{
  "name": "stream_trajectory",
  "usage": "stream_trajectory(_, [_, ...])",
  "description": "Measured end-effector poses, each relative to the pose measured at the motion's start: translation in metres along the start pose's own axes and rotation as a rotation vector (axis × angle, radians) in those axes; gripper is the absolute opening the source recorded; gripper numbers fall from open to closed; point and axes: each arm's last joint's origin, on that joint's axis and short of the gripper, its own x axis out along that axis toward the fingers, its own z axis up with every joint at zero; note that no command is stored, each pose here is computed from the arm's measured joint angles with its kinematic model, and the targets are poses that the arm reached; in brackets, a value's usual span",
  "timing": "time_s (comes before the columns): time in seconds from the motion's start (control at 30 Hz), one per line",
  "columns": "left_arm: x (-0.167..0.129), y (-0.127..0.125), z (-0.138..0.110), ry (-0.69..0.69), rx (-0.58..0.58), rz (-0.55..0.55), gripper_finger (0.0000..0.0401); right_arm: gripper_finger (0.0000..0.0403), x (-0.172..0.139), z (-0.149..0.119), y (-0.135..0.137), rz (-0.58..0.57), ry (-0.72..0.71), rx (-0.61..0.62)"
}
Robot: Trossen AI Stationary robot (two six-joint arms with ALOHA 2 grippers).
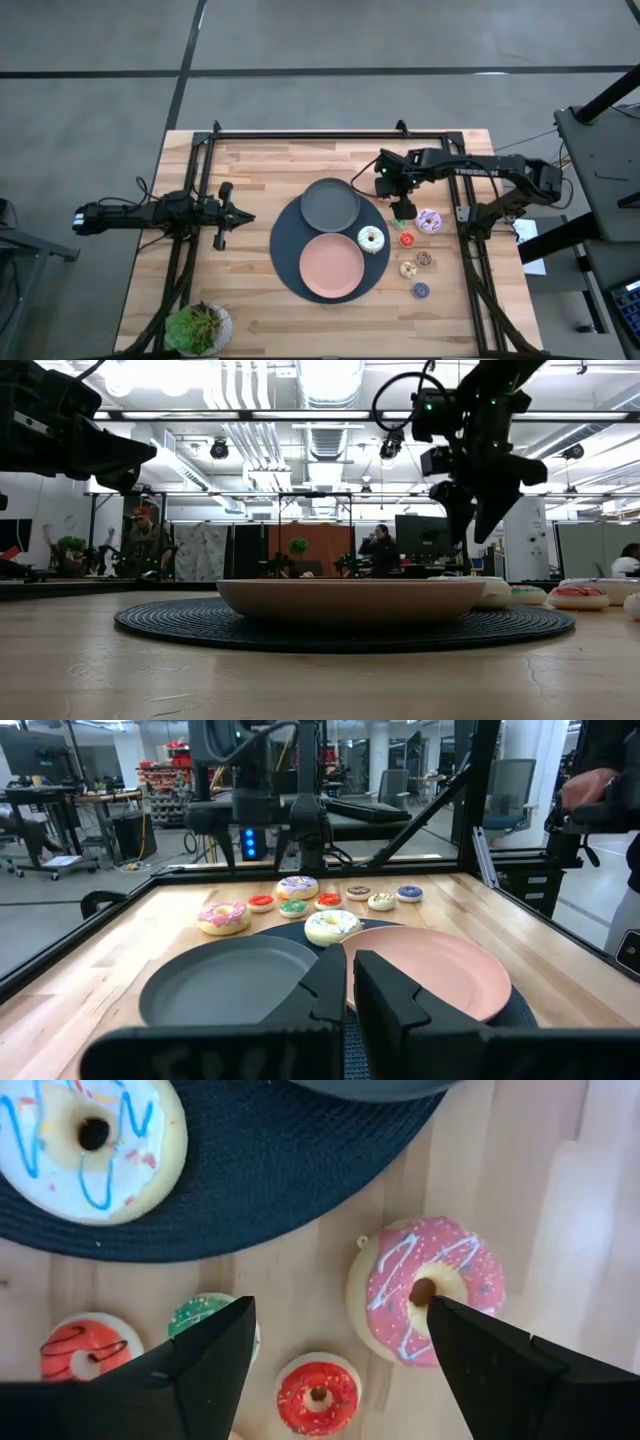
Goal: Pick & Place donuts
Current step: Put the big pink doughnut into the gray plate
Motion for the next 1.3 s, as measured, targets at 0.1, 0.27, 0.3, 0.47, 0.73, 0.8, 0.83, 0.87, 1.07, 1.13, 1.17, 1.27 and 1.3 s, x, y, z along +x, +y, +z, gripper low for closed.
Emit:
stream_trajectory(0.1, [0.000, 0.000, 0.000, 0.000, 0.000, 0.000, 0.0000, 0.0290, 0.005, -0.002, -0.001, -0.007, -0.009, 0.007])
stream_trajectory(0.27, [0.000, 0.000, 0.000, 0.000, 0.000, 0.000, 0.0000, 0.0287, 0.013, -0.003, -0.006, -0.001, 0.015, 0.022])
stream_trajectory(0.3, [0.000, 0.000, 0.000, 0.000, 0.000, 0.000, 0.0000, 0.0286, 0.015, -0.003, -0.008, 0.002, 0.022, 0.027])
stream_trajectory(0.47, [0.000, 0.000, 0.000, 0.000, 0.000, 0.000, 0.0000, 0.0288, 0.026, -0.002, -0.016, 0.008, 0.047, 0.048])
stream_trajectory(0.73, [0.000, 0.000, 0.000, 0.001, 0.000, 0.000, 0.0000, 0.0286, 0.038, -0.002, -0.020, 0.018, 0.071, 0.047])
stream_trajectory(0.8, [0.000, 0.000, 0.000, 0.000, 0.000, 0.000, 0.0000, 0.0283, 0.041, -0.003, -0.021, 0.025, 0.083, 0.048])
stream_trajectory(0.83, [0.000, 0.000, 0.000, 0.000, 0.000, 0.000, 0.0000, 0.0282, 0.043, -0.003, -0.021, 0.027, 0.088, 0.049])
stream_trajectory(0.87, [0.000, 0.000, 0.000, 0.000, 0.000, 0.000, 0.0000, 0.0281, 0.045, -0.003, -0.022, 0.029, 0.092, 0.052])
stream_trajectory(1.07, [0.000, 0.000, 0.000, 0.000, 0.000, 0.000, 0.0000, 0.0275, 0.050, -0.004, -0.024, 0.027, 0.092, 0.061])
stream_trajectory(1.13, [0.000, 0.000, 0.000, 0.000, 0.000, 0.000, 0.0000, 0.0274, 0.053, -0.005, -0.026, 0.025, 0.091, 0.067])
stream_trajectory(1.17, [0.000, 0.000, 0.000, 0.000, 0.000, 0.000, 0.0000, 0.0274, 0.054, -0.006, -0.026, 0.031, 0.101, 0.072])
stream_trajectory(1.27, [0.000, 0.000, 0.000, 0.000, 0.000, 0.000, 0.0000, 0.0274, 0.059, -0.006, -0.027, 0.035, 0.111, 0.080])
stream_trajectory(1.3, [0.000, 0.000, 0.000, 0.000, 0.000, 0.000, 0.0000, 0.0273, 0.060, -0.006, -0.027, 0.035, 0.113, 0.080])
